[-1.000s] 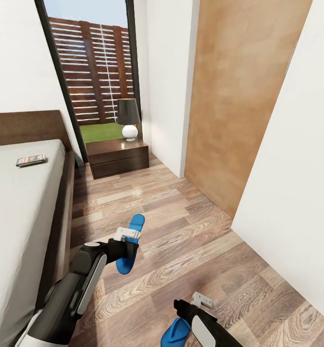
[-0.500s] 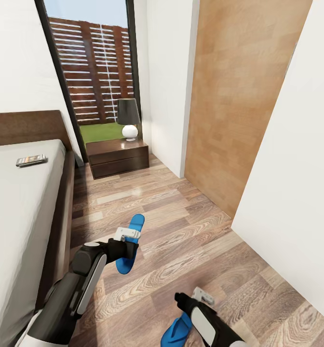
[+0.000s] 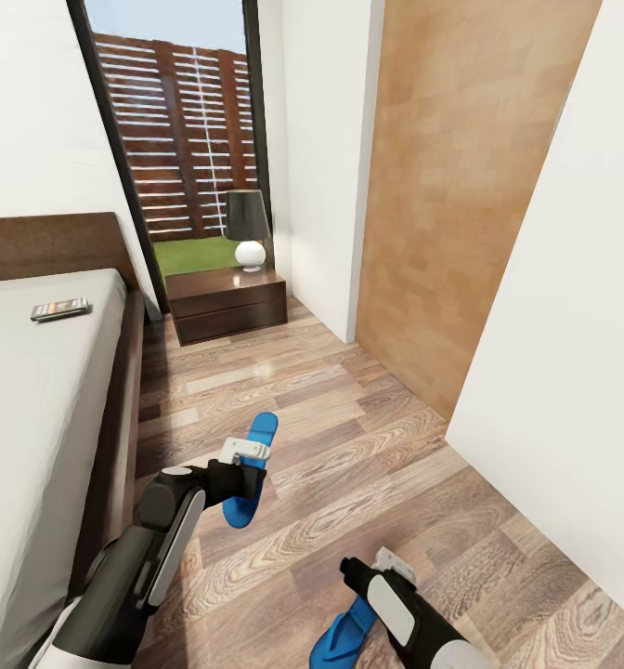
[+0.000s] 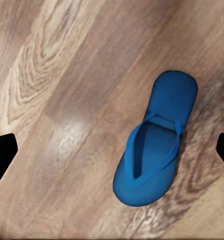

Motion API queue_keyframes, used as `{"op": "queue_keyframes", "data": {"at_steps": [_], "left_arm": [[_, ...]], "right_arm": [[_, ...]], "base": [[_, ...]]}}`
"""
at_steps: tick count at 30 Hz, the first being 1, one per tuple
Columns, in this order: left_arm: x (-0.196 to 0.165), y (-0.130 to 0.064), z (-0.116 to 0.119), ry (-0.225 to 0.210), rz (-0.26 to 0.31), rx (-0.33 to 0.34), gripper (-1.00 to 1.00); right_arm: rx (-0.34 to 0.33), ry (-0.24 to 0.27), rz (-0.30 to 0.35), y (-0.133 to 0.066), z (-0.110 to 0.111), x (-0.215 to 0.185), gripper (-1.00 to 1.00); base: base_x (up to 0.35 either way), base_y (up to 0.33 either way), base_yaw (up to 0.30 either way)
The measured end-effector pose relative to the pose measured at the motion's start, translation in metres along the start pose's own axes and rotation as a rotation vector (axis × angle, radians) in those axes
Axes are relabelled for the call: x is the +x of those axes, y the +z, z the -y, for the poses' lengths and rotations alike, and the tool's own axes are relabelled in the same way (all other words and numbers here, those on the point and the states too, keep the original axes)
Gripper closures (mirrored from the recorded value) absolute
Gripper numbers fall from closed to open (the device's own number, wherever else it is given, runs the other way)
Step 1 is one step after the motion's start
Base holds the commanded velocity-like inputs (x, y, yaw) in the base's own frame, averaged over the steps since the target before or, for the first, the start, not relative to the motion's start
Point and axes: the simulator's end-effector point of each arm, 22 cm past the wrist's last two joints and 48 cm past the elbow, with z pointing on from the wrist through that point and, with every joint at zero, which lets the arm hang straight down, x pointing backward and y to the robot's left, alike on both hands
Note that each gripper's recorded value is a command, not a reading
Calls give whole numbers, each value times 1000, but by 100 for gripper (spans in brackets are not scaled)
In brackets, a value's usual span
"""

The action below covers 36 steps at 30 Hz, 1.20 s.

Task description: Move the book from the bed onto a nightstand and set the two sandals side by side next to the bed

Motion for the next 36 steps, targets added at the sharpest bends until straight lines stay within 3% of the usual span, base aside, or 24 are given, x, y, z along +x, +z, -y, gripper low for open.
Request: {"op": "queue_keyframes", "data": {"at_steps": [10,21,30,36], "left_arm": [[0,0,-1,-1,0,-2,100],[16,15,-3,-13,-37,2,100],[23,21,-5,-18,-51,5,100],[26,24,-5,-21,-59,8,100]], "right_arm": [[35,42,-23,0,6,3,-100],[55,102,-74,10,15,22,-100],[42,119,-64,12,7,15,-100],[100,126,-25,7,9,-6,-100]], "base": [[0,0,0],[0,0,0],[0,0,0],[0,0,0]]}}
